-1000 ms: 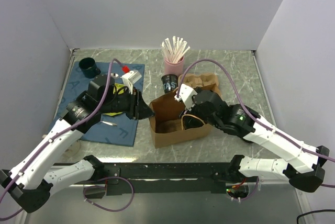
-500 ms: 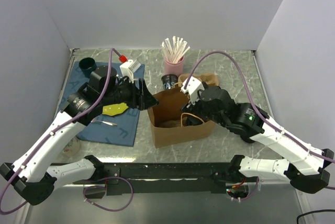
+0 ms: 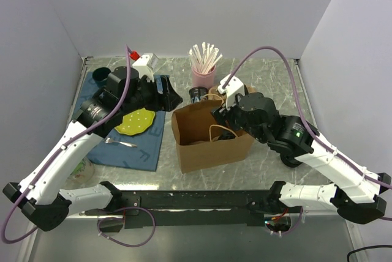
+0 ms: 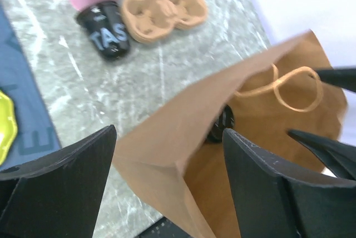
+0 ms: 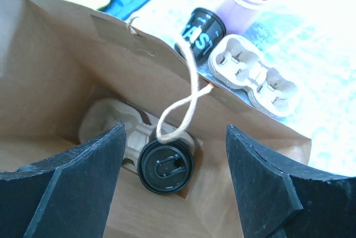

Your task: Pack the takeout coffee

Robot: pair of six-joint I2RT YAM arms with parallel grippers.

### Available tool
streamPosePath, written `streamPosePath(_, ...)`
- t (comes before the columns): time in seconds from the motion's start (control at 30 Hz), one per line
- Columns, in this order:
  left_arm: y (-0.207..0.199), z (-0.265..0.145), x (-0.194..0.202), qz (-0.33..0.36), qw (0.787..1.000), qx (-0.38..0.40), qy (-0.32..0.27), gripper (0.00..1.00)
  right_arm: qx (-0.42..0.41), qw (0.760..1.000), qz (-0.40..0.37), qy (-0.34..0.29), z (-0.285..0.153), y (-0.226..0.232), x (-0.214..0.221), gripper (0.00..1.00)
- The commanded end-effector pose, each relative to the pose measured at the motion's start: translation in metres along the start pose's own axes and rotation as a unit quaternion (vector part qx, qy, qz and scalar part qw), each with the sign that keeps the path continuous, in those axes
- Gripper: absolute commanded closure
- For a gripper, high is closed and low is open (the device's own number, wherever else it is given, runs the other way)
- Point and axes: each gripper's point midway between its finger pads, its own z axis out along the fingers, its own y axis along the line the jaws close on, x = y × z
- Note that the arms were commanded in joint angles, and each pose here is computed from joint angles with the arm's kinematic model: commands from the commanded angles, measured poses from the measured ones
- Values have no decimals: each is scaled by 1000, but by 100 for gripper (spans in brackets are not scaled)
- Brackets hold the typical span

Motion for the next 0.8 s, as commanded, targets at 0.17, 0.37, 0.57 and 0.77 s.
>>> streamPosePath(0.17,17,3,-48,1,995,-57,-78,19,24,997,46,-52,-16,-13,-38,26)
streamPosePath(0.37,12,17,-70,5,994,-28,-103,22,71,996,28,-55,-21,-33,-38,30)
streamPosePath(0.57,6,36,-84,1,995,5,-102,27,112,989,32,-87,-33,-52,-58,31)
streamPosePath(0.77,8,55,-103,2,994,1,-110,30,83,986,50,-137,-53,-51,-90,31)
